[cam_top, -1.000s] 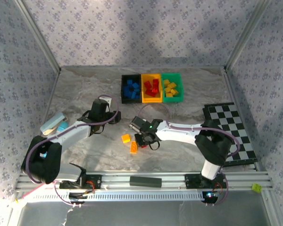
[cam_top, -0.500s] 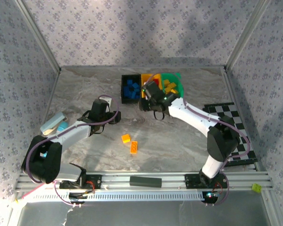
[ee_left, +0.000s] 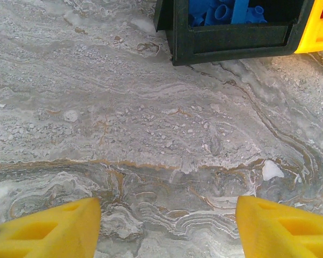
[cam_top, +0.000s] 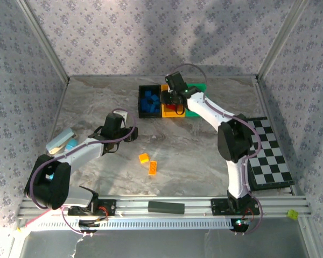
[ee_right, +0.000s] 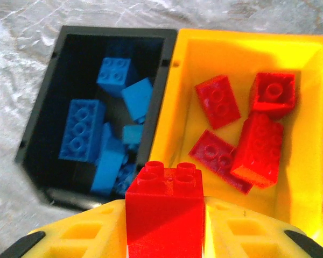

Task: Sort the legos into containers by color
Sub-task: Place the lego in the container.

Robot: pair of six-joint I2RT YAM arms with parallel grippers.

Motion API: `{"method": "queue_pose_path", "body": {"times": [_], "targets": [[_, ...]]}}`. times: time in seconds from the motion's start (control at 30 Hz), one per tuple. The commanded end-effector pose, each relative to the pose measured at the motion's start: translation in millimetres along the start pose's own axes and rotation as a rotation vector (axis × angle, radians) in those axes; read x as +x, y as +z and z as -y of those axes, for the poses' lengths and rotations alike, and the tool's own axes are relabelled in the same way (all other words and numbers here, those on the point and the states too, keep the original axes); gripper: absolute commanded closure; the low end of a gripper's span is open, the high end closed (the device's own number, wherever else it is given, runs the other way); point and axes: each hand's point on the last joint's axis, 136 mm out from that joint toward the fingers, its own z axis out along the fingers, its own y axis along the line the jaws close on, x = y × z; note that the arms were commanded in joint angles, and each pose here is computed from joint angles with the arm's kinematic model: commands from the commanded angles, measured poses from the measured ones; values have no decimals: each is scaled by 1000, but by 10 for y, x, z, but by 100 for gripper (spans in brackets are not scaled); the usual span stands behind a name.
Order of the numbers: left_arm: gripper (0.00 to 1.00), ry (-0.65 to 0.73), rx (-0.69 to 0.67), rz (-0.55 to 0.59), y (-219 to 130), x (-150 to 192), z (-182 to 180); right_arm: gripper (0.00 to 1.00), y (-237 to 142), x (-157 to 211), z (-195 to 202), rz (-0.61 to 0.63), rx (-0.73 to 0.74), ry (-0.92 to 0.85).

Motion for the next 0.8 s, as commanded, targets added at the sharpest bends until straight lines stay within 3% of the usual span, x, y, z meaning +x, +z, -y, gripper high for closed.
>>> {"method": "queue_pose_path", "body": {"times": [0.0, 0.2, 0.47, 0.57, 0.77], "targets": [[33, -17, 22, 17, -66, -67, 26, 61, 153, -80, 190, -19, 52, -29], [33, -14, 14, 28, -98, -87, 14, 57, 361, -73, 271, -62, 43, -20], [33, -15, 9, 20, -65, -64, 2, 49, 109, 32, 156, -43, 12, -30], [33, -15, 6, 18, -58, -60, -4, 49, -113, 249, -32, -45, -15, -68], [33, -17, 5, 25, -66, -61, -9, 49, -534, 1125, -394, -133, -29, -162]]}}
